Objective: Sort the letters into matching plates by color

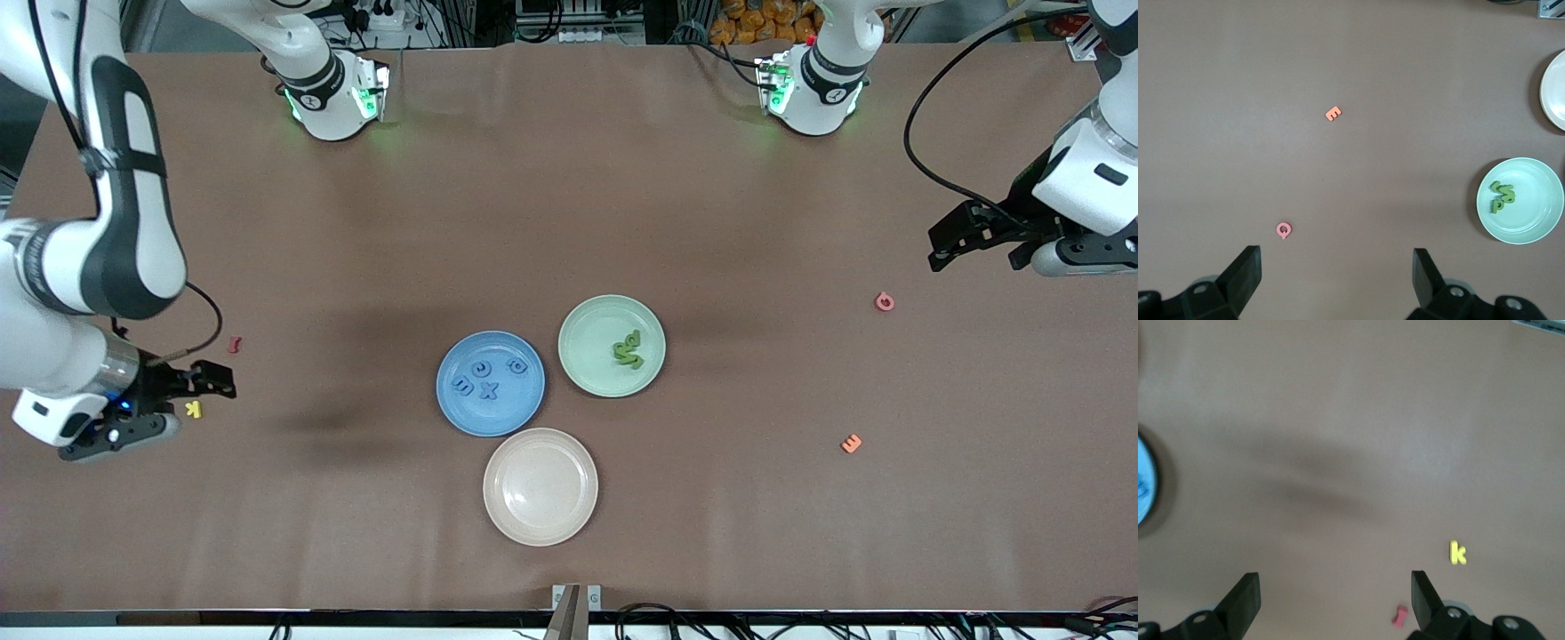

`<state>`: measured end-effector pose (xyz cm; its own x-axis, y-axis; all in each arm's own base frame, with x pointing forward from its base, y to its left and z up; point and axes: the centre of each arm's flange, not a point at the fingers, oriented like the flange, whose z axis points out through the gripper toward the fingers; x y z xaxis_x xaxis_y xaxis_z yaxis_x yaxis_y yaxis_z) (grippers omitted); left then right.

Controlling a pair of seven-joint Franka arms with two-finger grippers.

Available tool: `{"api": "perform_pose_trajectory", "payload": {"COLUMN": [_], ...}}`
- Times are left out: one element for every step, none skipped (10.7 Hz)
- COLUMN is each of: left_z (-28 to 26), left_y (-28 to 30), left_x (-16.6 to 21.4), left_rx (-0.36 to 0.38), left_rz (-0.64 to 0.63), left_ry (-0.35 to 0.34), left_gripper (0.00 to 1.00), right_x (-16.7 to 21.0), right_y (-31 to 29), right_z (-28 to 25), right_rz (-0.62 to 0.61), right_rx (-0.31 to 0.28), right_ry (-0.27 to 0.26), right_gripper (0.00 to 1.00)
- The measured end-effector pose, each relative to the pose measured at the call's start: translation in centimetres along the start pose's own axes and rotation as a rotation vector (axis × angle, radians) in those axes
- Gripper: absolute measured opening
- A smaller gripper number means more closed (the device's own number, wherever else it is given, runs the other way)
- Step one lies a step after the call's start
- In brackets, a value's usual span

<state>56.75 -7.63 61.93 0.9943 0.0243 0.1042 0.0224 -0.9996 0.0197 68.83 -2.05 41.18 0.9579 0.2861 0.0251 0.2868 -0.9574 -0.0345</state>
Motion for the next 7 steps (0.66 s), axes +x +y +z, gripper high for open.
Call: {"api": "perform_pose_trajectory", "payload": {"left_z": [0.0,0.0,0.0,-0.1,-0.1,-0.1,-0.1], "left_y": [0.0,0.0,0.0,0.0,0.0,0.0,0.0], "left_x": [0.0,0.0,0.0,0.0,0.0,0.0,0.0], "left_rx": [0.0,0.0,0.0,0.0,0.0,0.0,0.0], "left_rz": [-0.001,-0.001,-0.001,-0.001,-0.001,-0.001,-0.001], "left_ry": [0.0,0.0,0.001,0.002,0.002,0.002,0.002], "left_gripper": [1.0,1.0,1.0,1.0,1.0,1.0,1.0], "right_x": [-0.9,-1.8,-2.7,-3.6,-4.5,-5.6,-6.6], "right_y": [-0.1,-0.2,-0.5,-1.1,-1.9,-2.8,-3.8], "right_z": [-2.3,-4.9,-7.2,-9.5,-11.8,-14.1,-16.0], "right_rz": [0.001,0.004,0.003,0.012,0.056,0.114,0.17], "right_rx": [0.007,0.014,0.021,0.028,0.036,0.04,0.037], "right_ry": [-0.014,-0.021,-0.021,-0.019,-0.018,-0.018,-0.028], "right_gripper": [1.0,1.0,1.0,1.0,1.0,1.0,1.0]}}
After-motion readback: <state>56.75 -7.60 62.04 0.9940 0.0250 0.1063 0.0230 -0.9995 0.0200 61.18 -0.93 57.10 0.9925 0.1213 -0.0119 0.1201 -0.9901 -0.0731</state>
